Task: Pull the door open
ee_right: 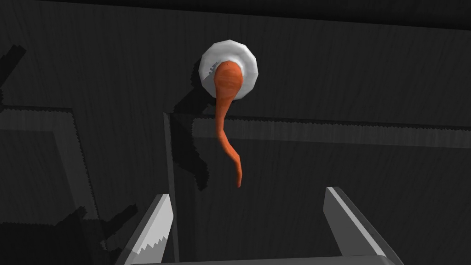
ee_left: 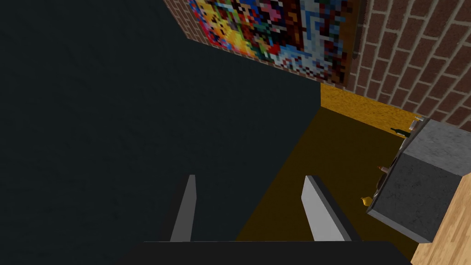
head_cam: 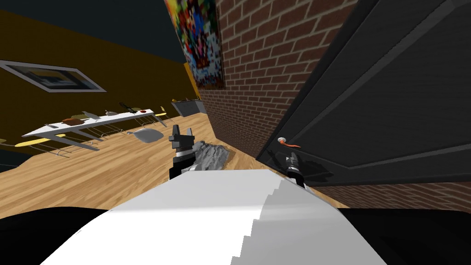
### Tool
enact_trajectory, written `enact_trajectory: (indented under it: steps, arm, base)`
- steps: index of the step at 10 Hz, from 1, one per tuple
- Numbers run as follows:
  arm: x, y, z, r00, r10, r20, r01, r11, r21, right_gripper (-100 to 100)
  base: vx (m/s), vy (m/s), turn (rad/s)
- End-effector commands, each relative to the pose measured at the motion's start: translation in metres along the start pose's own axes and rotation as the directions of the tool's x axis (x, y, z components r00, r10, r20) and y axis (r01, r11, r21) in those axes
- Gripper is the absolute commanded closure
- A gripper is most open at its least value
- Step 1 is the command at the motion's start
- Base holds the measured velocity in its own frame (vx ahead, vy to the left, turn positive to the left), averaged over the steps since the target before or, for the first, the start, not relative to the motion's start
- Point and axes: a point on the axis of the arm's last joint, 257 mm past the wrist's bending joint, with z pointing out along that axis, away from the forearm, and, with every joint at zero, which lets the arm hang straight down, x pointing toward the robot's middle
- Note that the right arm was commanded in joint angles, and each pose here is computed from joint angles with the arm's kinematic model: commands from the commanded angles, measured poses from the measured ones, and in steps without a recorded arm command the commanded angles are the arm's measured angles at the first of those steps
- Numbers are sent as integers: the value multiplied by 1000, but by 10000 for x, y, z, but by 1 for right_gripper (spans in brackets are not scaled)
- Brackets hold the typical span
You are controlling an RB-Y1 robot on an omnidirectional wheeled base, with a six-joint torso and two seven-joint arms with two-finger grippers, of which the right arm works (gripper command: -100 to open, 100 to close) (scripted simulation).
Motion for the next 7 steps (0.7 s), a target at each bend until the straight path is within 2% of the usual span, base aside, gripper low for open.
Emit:
enact_trajectory:
  steps: [1,4,7]
  arm:
    - [-112,-59,-20,1000,3,22,-4,1000,15,-100]
    - [-68,-57,-4,1000,3,19,-3,1000,11,-100]
    - [-52,-67,23,1000,2,27,-3,1000,13,-100]
  base:
    - [72,-34,203]
    - [86,-57,26]
    - [158,-126,27]
